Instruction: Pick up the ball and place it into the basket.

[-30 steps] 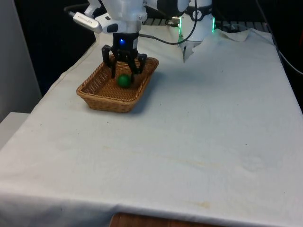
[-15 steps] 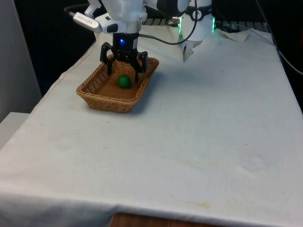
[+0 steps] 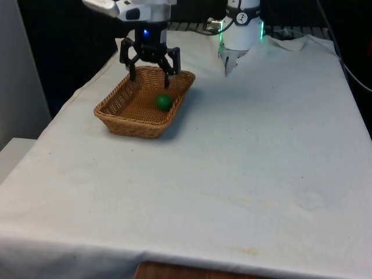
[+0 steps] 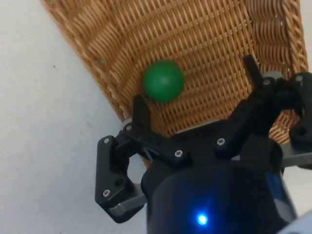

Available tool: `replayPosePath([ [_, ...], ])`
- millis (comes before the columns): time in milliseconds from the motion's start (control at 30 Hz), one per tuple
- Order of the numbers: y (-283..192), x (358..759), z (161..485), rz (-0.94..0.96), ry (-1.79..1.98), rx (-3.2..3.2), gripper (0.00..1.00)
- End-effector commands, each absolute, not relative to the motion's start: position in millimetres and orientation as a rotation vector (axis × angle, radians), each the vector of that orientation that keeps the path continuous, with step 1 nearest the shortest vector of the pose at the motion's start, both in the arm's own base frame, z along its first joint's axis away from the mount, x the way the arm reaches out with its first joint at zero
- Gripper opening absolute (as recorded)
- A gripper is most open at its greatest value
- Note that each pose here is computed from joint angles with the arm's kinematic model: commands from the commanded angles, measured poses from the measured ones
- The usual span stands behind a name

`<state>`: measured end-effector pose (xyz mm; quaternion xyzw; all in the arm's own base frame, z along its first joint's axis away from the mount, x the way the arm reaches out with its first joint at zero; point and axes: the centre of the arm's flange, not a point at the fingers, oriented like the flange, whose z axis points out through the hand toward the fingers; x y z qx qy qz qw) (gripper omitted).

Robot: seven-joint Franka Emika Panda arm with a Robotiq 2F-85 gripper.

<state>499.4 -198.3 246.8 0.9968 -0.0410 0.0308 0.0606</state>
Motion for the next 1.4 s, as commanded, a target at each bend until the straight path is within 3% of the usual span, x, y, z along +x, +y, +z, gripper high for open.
replayPosePath([
  [0,-198,499,250,0.083,-0.130,3.010,1.00],
  [1367,-63,523,348,0.182,-0.024,3.090,1.00],
])
